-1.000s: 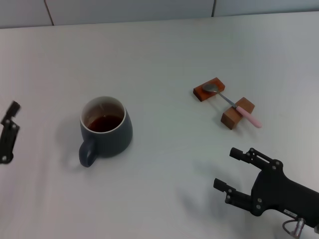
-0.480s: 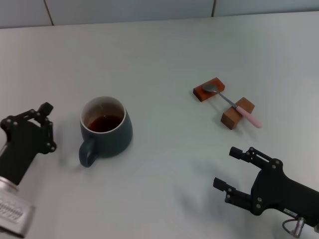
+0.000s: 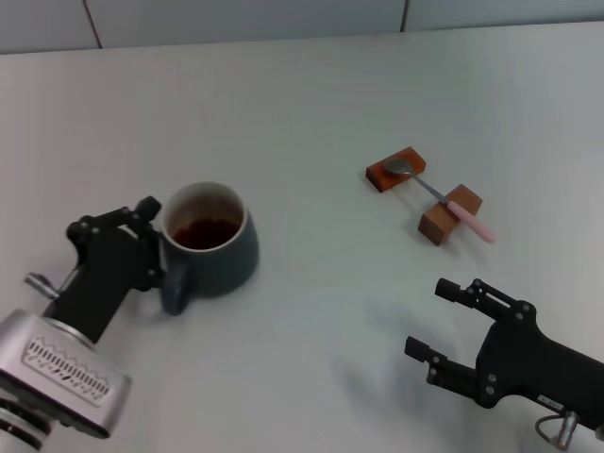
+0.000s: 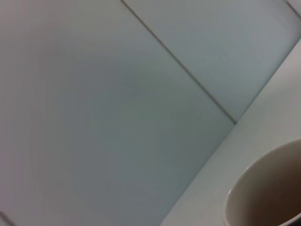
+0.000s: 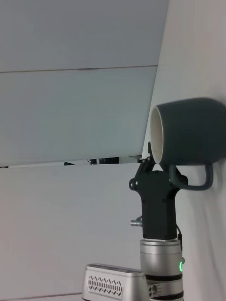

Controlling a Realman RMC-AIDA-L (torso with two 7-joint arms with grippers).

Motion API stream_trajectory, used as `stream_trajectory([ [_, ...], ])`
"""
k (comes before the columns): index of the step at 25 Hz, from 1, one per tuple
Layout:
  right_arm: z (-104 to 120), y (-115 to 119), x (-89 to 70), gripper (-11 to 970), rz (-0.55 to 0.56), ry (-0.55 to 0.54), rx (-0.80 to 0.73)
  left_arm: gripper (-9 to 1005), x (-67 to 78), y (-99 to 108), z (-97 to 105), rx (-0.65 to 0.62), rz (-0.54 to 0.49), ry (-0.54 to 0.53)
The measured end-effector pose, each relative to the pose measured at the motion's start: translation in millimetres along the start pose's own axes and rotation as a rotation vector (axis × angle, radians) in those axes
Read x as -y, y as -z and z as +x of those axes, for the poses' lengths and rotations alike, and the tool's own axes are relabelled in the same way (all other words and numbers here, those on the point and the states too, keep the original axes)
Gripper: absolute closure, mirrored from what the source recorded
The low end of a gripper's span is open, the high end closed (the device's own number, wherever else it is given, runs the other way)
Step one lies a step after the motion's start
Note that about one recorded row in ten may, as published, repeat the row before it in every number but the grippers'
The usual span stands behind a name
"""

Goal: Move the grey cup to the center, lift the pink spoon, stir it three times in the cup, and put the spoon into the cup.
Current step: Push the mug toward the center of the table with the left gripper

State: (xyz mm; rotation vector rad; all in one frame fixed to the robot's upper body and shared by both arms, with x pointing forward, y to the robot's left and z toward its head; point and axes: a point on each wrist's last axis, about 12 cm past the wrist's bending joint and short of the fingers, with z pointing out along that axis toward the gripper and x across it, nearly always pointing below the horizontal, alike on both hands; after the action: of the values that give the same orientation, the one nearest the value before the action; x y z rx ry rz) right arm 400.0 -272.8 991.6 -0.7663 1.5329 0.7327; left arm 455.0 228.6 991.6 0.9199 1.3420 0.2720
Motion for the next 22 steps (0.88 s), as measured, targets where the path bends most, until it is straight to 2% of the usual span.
stream_trajectory([
  [12,1,2,-0.3,182,0.012,-0.008,-0.001,977,20.5,-22,-28,0.089,0.105,0.054],
  [16,0,2,0.3,182,0.016,-0.007,0.003,972,31.0,-32,-40,0.11,0.175,0.076],
  [20,-1,4,1.0,183,0.038,-0.019,0.023,966,31.2,-34,-40,0.105,0.179,0.102],
  [21,-4,7,3.2,183,0.08,-0.051,0.054,965,24.8,-29,-40,0.121,0.121,0.153],
  [22,-4,7,3.2,183,0.08,-0.051,0.054,963,24.8,-29,-40,0.121,0.121,0.153],
])
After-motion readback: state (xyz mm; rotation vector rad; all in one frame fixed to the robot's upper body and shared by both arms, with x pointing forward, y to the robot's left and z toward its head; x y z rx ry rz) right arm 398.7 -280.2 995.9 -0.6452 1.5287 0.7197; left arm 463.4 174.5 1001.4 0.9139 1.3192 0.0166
